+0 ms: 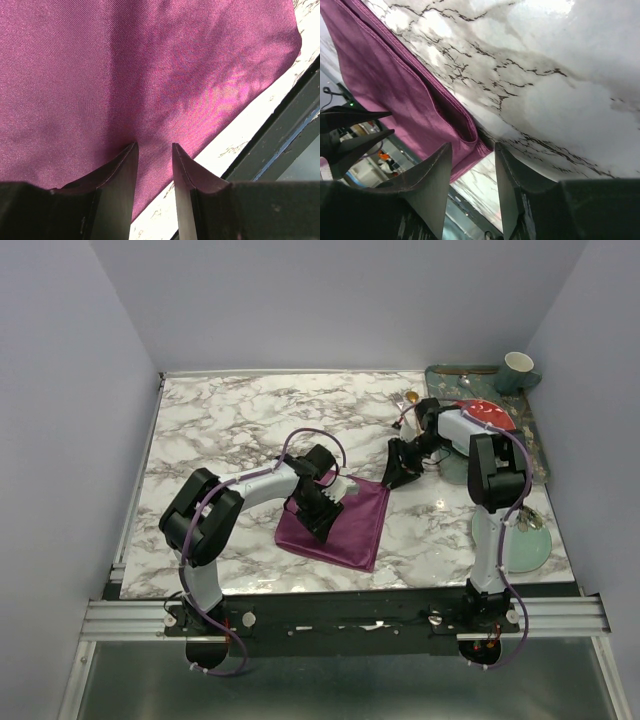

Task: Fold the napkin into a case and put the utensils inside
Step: Pick up the lower triangle-folded napkin from the center of the board.

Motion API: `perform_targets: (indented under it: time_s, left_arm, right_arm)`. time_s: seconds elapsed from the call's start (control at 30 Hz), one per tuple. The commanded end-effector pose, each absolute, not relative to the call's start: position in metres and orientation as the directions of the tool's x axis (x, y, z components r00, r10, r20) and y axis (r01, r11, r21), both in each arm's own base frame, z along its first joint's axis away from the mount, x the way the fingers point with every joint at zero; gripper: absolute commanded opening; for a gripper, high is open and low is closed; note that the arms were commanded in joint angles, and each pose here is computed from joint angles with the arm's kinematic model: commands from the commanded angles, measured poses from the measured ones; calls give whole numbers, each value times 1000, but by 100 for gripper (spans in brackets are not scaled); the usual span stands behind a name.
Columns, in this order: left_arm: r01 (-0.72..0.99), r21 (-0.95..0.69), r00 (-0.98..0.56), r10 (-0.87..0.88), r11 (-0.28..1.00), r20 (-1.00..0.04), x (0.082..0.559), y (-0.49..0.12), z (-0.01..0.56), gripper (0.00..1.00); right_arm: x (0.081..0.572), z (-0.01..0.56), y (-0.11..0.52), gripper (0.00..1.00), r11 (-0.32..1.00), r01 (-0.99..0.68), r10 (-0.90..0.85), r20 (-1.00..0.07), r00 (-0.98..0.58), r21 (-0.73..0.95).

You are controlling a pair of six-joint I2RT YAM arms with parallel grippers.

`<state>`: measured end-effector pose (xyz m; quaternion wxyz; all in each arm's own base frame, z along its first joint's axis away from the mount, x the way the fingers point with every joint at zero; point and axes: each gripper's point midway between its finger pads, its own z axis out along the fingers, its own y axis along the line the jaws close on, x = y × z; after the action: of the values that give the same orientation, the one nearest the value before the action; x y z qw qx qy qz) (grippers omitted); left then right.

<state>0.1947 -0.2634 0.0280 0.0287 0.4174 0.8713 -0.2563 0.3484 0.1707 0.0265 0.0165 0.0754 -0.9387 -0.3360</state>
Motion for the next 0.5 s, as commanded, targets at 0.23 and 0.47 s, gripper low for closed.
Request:
perform_targets:
  time_s: [0.23,0.47]
  left_arm:
    - [748,-430,-640,720,505,-268,193,-264,22,45]
    - [751,-423,-639,720,507,-270,194,-263,21,45]
  right_arm:
    - [342,20,182,35,741,-96,-158,35,-987,665]
    - [345,36,184,14,725,-130,-164,-13,-986,676]
